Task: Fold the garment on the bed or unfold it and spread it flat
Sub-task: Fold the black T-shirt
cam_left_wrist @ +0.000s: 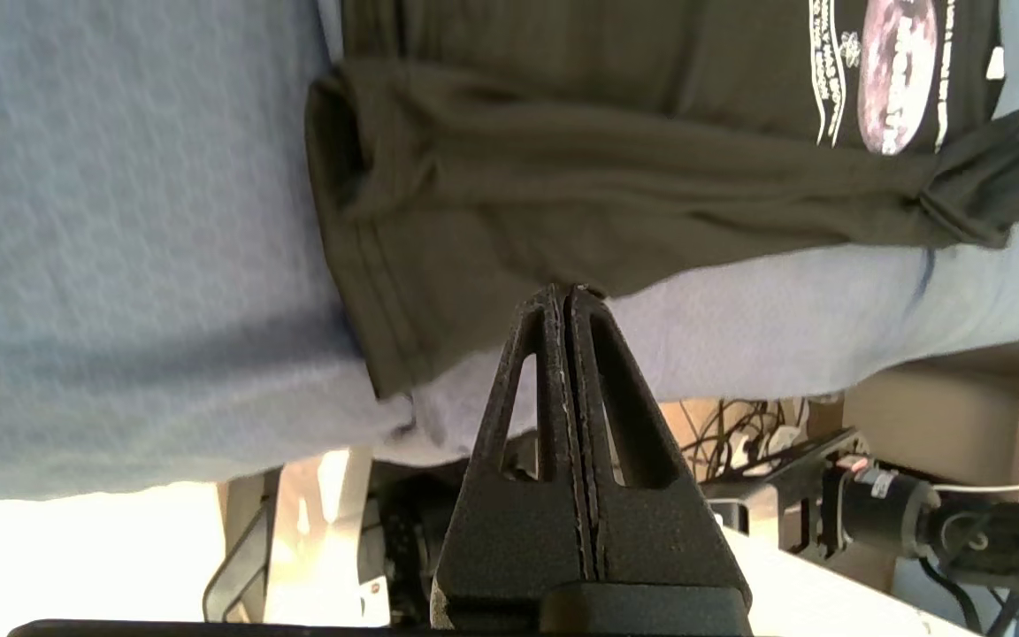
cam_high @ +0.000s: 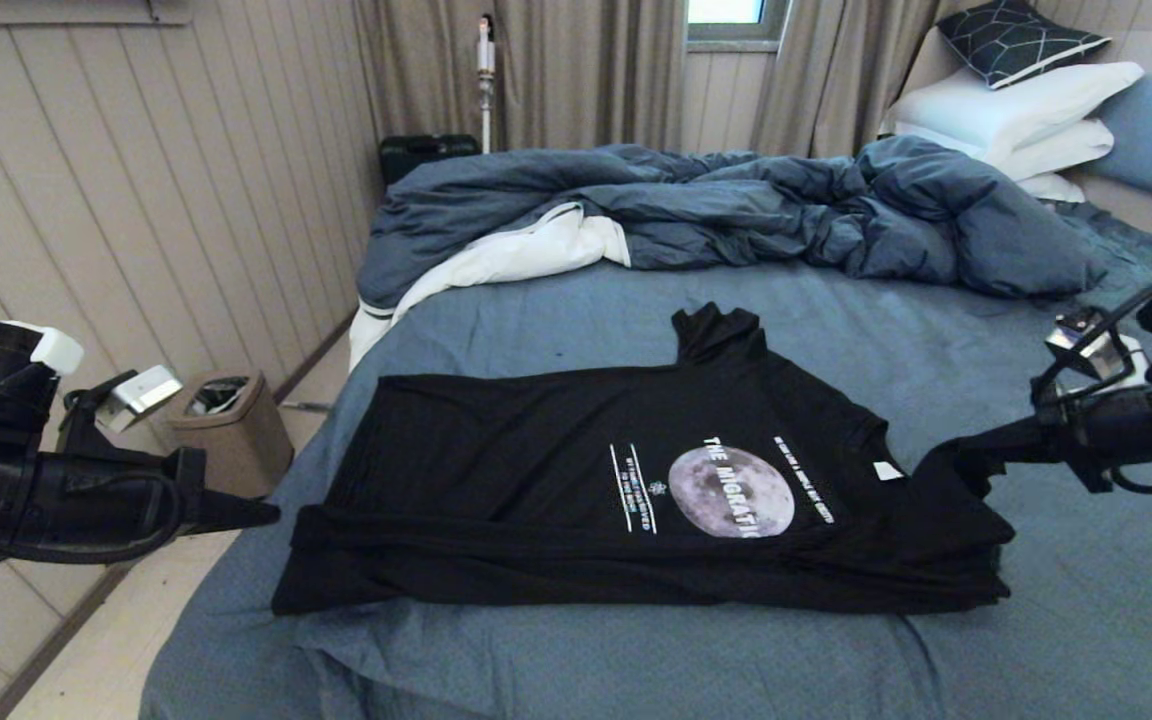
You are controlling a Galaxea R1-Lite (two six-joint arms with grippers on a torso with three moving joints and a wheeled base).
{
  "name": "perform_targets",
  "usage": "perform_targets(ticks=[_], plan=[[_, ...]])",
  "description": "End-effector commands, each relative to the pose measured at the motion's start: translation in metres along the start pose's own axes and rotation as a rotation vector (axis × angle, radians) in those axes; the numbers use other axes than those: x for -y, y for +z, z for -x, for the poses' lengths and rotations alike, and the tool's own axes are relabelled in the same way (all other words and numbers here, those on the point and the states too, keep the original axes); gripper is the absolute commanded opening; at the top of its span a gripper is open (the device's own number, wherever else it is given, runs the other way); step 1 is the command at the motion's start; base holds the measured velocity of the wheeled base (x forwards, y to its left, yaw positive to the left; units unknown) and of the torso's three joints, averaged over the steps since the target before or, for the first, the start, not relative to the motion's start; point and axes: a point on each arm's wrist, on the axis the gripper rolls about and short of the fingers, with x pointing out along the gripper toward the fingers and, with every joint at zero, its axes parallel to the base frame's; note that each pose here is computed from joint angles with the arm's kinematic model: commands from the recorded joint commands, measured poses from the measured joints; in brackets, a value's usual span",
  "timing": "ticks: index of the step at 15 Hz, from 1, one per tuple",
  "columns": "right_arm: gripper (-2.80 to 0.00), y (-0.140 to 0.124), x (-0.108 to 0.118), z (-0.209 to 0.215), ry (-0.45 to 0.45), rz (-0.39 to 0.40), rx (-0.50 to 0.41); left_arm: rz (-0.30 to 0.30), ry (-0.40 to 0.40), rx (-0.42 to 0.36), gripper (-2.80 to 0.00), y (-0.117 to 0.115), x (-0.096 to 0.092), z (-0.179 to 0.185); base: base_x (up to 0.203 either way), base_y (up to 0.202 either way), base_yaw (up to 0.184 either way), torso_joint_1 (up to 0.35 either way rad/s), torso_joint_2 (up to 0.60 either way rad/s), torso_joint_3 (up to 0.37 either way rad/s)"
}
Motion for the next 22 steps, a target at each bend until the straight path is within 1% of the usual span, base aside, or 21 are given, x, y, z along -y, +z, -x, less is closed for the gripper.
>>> perform_targets(ticks=[1,4,7,9,12,15,19,22], plan=[[-2.80,0.012,0.012,-0.015,0.011,-0.028,-0.021,0.010,-0.001,-0.011,-2.80,0.003,-0.003,-0.004,0.000,0.000,0.000,0.000,0.00,0.000],[-2.80,0.023,0.011,-0.027,0.023,-0.044,-0.025,0.012,-0.003,-0.010,-2.80,0.007,-0.003,-0.006,0.000,0.000,0.000,0.000,0.00,0.000],[-2.80,0.037,0.006,-0.029,0.039,-0.045,0.001,0.006,-0.008,0.001,-2.80,0.014,-0.003,-0.007,0.000,0.000,0.000,0.000,0.00,0.000],[-2.80,0.044,0.000,-0.030,0.047,-0.023,0.017,0.013,-0.011,0.003,-2.80,0.017,-0.002,-0.008,0.000,0.000,0.000,0.000,0.00,0.000],[-2.80,0.057,-0.017,-0.031,0.070,0.047,0.049,0.002,-0.021,0.040,-2.80,0.031,0.002,-0.005,0.000,0.000,0.000,0.000,0.00,0.000],[-2.80,0.067,-0.025,-0.049,0.087,0.083,0.040,-0.004,-0.040,0.061,-2.80,0.041,0.006,-0.004,0.000,0.000,0.000,0.000,0.00,0.000],[-2.80,0.078,-0.014,-0.062,0.085,0.077,0.042,-0.014,-0.047,0.074,-2.80,0.050,0.007,-0.006,0.000,0.000,0.000,0.000,0.00,0.000],[-2.80,0.092,-0.009,-0.070,0.089,0.074,0.073,-0.012,-0.051,0.076,-2.80,0.057,0.006,-0.009,0.000,0.000,0.000,0.000,0.00,0.000]])
